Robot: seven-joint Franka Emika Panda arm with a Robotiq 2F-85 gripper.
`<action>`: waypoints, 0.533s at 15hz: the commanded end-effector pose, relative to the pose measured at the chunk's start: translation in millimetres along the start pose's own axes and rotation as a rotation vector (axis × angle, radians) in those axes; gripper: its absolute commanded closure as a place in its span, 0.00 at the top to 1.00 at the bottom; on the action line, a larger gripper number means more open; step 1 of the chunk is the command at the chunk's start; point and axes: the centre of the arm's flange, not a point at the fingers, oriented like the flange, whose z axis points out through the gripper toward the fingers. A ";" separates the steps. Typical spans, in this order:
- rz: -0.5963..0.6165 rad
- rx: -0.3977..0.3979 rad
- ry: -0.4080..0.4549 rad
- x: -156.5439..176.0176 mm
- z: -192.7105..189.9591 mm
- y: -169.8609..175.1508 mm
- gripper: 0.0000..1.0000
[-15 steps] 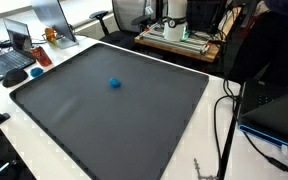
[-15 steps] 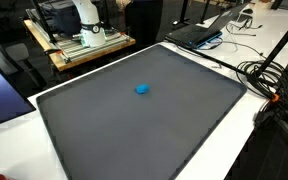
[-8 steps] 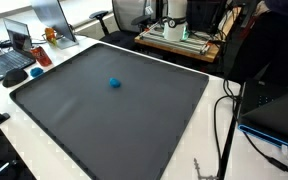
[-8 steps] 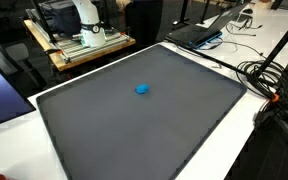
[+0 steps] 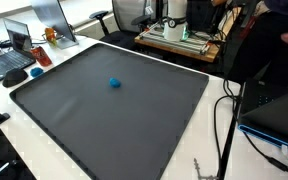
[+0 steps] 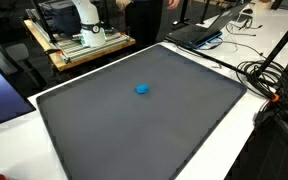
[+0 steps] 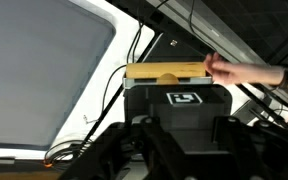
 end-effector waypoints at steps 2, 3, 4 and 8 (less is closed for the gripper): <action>0.114 -0.158 -0.012 16.7 4.4 41.0 0.22; 0.135 -0.203 -0.032 22.0 7.7 52.5 0.22; 0.154 -0.250 -0.044 26.4 10.9 63.1 0.22; 0.230 -0.435 -0.165 44.4 26.8 104.8 0.22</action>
